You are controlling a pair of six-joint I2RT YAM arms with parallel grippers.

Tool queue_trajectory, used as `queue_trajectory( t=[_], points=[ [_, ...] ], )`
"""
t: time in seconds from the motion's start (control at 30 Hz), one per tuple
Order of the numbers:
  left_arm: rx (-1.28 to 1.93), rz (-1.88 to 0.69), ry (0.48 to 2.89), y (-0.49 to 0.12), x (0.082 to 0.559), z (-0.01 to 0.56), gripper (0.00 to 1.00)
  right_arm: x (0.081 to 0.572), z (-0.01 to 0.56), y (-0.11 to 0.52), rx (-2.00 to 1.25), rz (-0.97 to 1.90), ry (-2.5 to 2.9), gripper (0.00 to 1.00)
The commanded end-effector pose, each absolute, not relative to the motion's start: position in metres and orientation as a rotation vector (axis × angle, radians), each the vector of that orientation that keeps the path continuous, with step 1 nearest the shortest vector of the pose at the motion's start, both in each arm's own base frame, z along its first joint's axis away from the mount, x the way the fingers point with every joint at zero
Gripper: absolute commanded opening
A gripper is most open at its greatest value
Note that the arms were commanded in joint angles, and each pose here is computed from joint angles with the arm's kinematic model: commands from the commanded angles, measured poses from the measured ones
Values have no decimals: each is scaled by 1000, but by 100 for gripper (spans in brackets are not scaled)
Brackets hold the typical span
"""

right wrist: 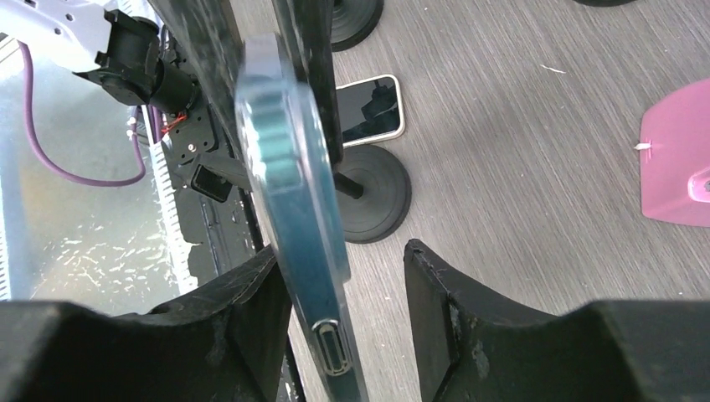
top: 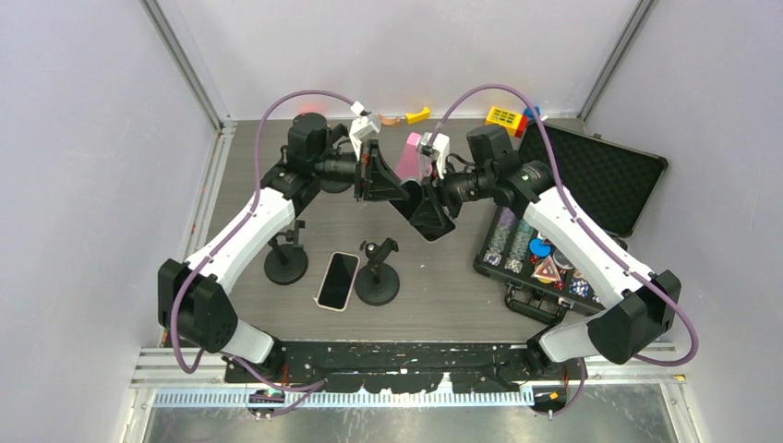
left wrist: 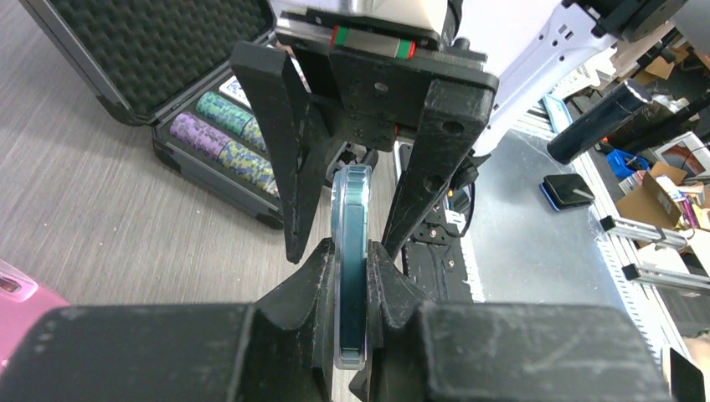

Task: Place the phone on the phone stand
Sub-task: Pick up the phone at the center of the board.

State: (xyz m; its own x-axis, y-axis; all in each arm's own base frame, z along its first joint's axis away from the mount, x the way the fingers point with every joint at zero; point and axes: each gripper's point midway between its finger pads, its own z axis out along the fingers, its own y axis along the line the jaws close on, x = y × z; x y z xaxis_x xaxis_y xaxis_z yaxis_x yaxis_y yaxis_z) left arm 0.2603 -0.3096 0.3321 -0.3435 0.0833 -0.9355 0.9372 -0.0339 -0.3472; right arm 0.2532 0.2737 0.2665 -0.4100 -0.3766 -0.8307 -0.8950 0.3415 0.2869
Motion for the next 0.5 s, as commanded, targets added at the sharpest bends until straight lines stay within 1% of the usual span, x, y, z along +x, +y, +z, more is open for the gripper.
queue_trajectory(
  t=[0.0,0.27,0.47],
  points=[
    [1229,-1427,1395,-308,241,349,0,254,297,278,-1120,1033,1858,54],
    [1274,-1390,1405,-311,238,343,0,253,301,277,-1137,1026,1853,50],
    [1268,-1354,1402,-310,240,344,0,252,291,273,-1152,1013,1884,49]
  ],
)
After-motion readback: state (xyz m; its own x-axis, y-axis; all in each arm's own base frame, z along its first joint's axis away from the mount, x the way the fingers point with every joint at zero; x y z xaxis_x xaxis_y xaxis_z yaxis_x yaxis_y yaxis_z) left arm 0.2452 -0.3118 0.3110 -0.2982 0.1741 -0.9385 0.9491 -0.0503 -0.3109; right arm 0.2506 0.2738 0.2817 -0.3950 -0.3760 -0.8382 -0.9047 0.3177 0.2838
